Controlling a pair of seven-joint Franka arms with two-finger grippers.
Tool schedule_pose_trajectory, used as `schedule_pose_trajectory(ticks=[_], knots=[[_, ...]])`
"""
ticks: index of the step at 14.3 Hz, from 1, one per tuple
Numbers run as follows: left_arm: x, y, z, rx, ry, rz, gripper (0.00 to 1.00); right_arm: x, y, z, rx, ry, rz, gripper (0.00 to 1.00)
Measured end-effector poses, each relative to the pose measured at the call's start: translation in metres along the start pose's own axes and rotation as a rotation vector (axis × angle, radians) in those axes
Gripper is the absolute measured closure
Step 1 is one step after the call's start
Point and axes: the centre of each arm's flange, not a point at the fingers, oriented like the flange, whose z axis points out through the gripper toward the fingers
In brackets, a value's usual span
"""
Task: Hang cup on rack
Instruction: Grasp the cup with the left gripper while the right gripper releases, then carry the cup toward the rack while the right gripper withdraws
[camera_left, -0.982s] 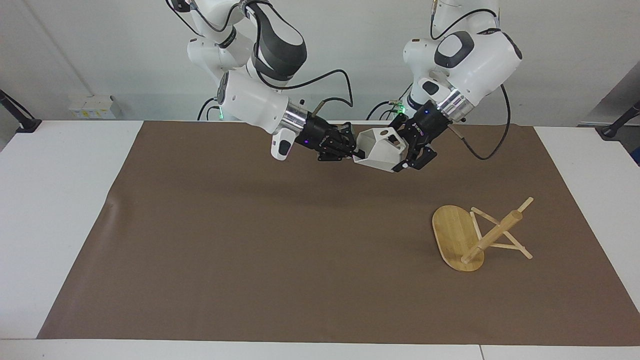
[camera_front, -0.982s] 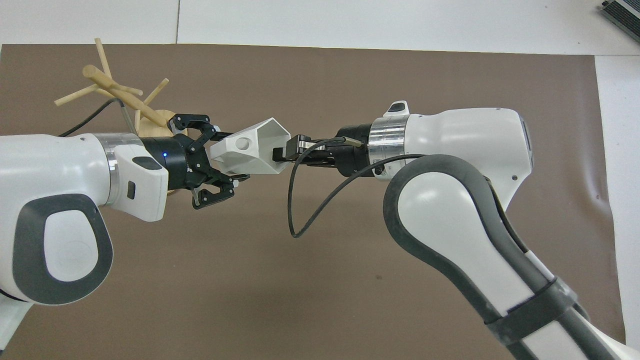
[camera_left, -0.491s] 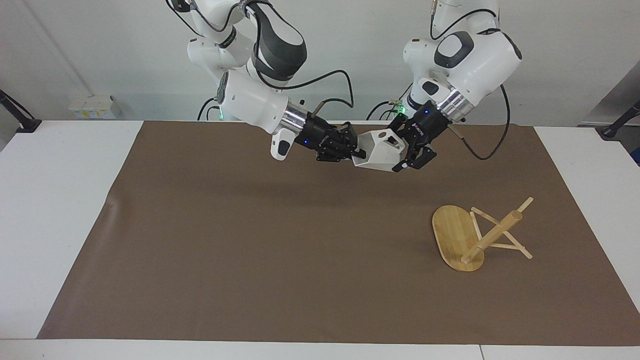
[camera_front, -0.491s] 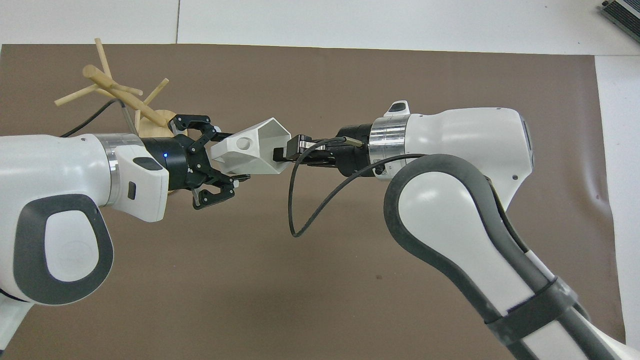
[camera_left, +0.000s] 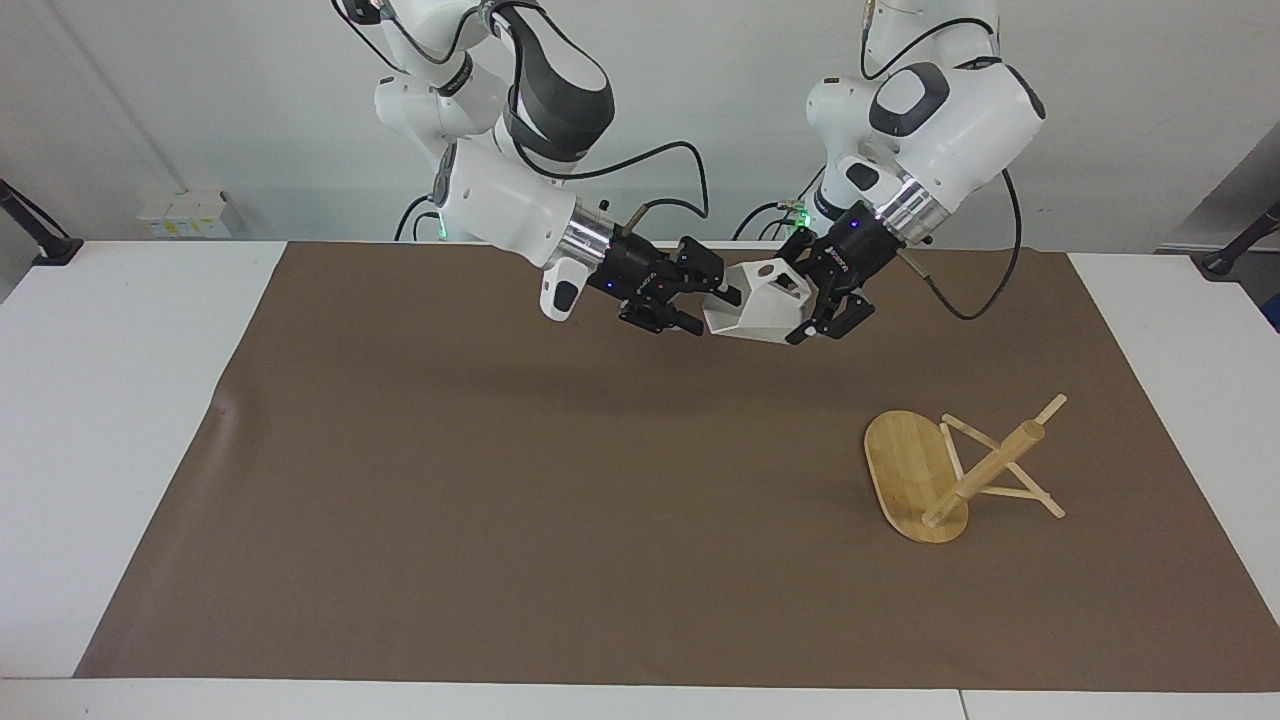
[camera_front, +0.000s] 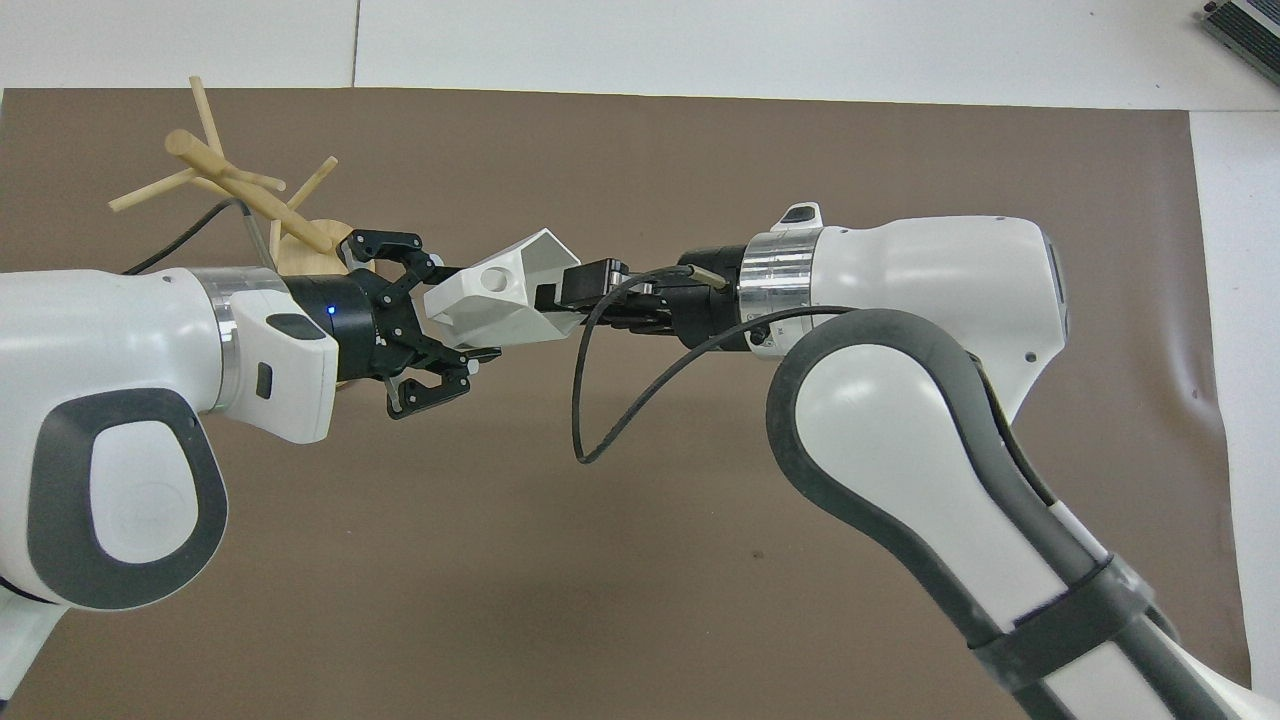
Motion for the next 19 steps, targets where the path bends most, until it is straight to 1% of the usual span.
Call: schedule_pose_trajectory(ticks=[1, 2, 4, 7, 11, 12, 14, 17, 19], knots=[[-0.001, -0.001, 0.000, 0.001, 0.000, -0.001, 0.28, 0.000, 0.000, 0.000, 0.000, 0.001, 0.000, 0.01], [-0.002, -0.002, -0.001, 0.003, 0.000, -0.004, 0.28, 0.000, 0.000, 0.000, -0.002, 0.003, 0.000, 0.00], [-0.008, -0.008, -0.006, 0.014, 0.000, -0.018, 0.28, 0.001, 0.003, -0.001, -0.035, 0.006, -0.025, 0.00], [-0.022, -0.021, -0.017, 0.039, -0.003, -0.049, 0.28, 0.007, 0.014, -0.006, -0.118, 0.016, -0.078, 0.00], [-0.043, -0.036, -0.030, 0.073, -0.030, -0.094, 0.28, 0.029, 0.041, -0.031, -0.211, 0.062, -0.097, 0.00], [-0.045, -0.037, -0.030, 0.077, -0.040, -0.113, 0.28, 0.036, 0.049, -0.041, -0.249, 0.078, -0.112, 0.00], [-0.049, -0.038, -0.030, 0.088, -0.075, -0.161, 0.28, 0.045, 0.062, -0.056, -0.360, 0.091, -0.175, 0.00], [-0.050, -0.041, -0.033, 0.133, -0.112, -0.199, 0.28, 0.049, 0.075, -0.080, -0.535, 0.049, -0.262, 0.00], [-0.052, -0.042, -0.033, 0.166, -0.153, -0.229, 0.28, 0.049, 0.083, -0.106, -0.631, 0.010, -0.273, 0.00]])
